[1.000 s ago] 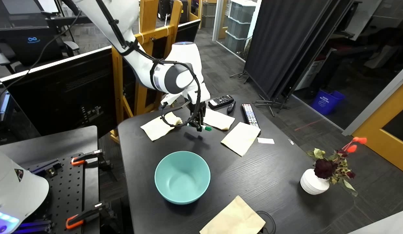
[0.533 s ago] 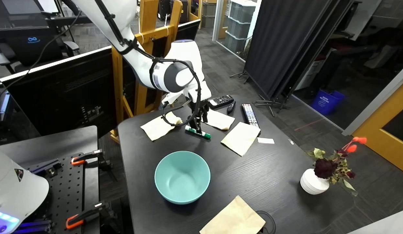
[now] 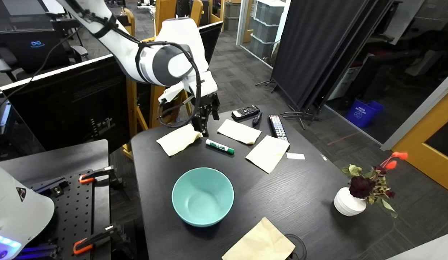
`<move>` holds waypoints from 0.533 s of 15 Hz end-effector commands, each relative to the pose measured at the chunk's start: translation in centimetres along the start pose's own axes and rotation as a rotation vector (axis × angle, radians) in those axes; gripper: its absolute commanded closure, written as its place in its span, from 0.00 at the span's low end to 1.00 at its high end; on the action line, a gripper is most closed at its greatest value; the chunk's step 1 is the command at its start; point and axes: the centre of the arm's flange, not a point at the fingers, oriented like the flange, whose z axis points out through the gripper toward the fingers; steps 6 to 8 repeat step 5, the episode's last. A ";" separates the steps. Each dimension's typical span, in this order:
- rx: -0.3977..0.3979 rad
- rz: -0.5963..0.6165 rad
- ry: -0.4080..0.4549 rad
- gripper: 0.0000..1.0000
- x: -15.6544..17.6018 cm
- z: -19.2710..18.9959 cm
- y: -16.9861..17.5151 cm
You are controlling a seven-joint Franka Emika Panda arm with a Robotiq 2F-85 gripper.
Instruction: Pick up the marker in the blue bowl and put it on the table
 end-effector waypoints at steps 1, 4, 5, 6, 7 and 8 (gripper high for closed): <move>0.034 -0.005 -0.003 0.00 -2.9 -3.8 3.8; 0.016 -0.028 -0.010 0.00 -2.3 -2.5 2.3; 0.018 -0.029 -0.011 0.00 -2.3 -2.6 2.3; 0.018 -0.029 -0.011 0.00 -2.3 -2.6 2.3; 0.018 -0.029 -0.011 0.00 -2.3 -2.6 2.3; 0.018 -0.029 -0.011 0.00 -2.3 -2.6 2.3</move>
